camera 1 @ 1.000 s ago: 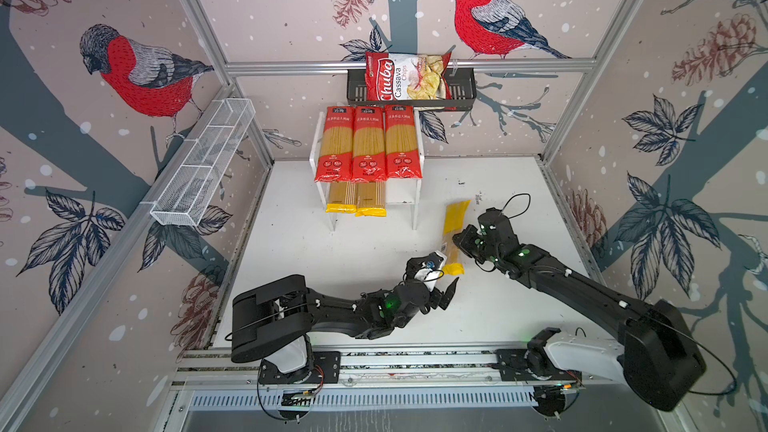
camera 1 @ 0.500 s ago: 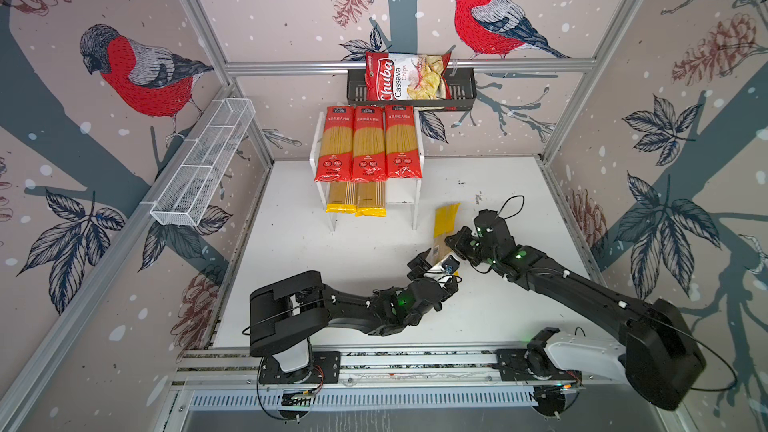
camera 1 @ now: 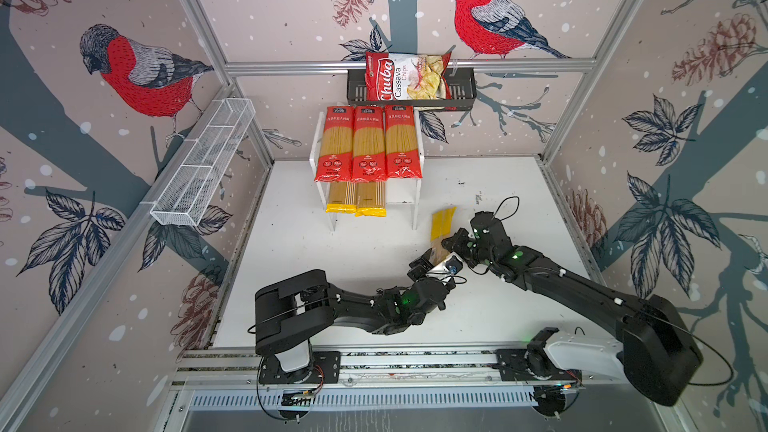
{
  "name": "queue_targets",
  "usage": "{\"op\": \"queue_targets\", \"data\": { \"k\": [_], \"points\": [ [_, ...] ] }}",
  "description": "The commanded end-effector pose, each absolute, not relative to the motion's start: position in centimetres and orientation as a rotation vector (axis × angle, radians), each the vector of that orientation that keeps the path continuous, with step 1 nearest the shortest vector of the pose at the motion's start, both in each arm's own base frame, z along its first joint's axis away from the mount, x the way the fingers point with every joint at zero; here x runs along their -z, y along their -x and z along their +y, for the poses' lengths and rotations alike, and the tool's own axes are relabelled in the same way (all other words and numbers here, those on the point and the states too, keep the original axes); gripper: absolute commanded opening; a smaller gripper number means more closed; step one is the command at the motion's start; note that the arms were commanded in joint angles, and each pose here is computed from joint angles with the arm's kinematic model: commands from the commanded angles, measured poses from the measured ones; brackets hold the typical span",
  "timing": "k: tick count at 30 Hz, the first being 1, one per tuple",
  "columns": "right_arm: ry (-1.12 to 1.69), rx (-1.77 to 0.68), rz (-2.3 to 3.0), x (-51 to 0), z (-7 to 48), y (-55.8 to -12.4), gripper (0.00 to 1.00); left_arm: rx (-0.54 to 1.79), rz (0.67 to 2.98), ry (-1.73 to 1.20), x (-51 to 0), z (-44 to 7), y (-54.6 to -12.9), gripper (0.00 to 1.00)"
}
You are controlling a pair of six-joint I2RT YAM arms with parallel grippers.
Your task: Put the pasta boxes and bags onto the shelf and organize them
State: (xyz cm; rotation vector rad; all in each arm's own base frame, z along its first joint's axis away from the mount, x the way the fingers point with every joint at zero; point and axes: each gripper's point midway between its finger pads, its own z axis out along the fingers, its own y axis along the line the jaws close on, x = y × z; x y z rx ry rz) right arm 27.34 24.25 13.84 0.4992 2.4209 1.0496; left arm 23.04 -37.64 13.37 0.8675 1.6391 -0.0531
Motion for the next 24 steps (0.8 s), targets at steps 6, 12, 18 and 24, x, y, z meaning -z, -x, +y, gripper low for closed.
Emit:
{"op": "queue_targets", "data": {
  "k": [6, 12, 18, 24],
  "points": [
    [-0.437, -1.186, 2.291, -17.0, 26.2, -28.7, 0.05, 0.068, 1.642, -0.813, -14.1, -37.4, -23.3, 0.58],
    [-0.436, -1.200, 2.291, -16.9, 26.5, -28.7, 0.06, 0.090, 1.651, -0.797, -14.3, -37.6, -23.3, 0.47],
    [-0.426, -1.215, 2.285, -17.2, 26.7, -28.8, 0.06, 0.096, 1.650, -0.792, -14.4, -37.7, -23.3, 0.38],
    [-0.432, -1.204, 2.308, -16.3, 26.9, -28.9, 0.08, 0.115, 1.663, -0.783, -14.5, -37.9, -23.2, 0.32]
  ]
}}
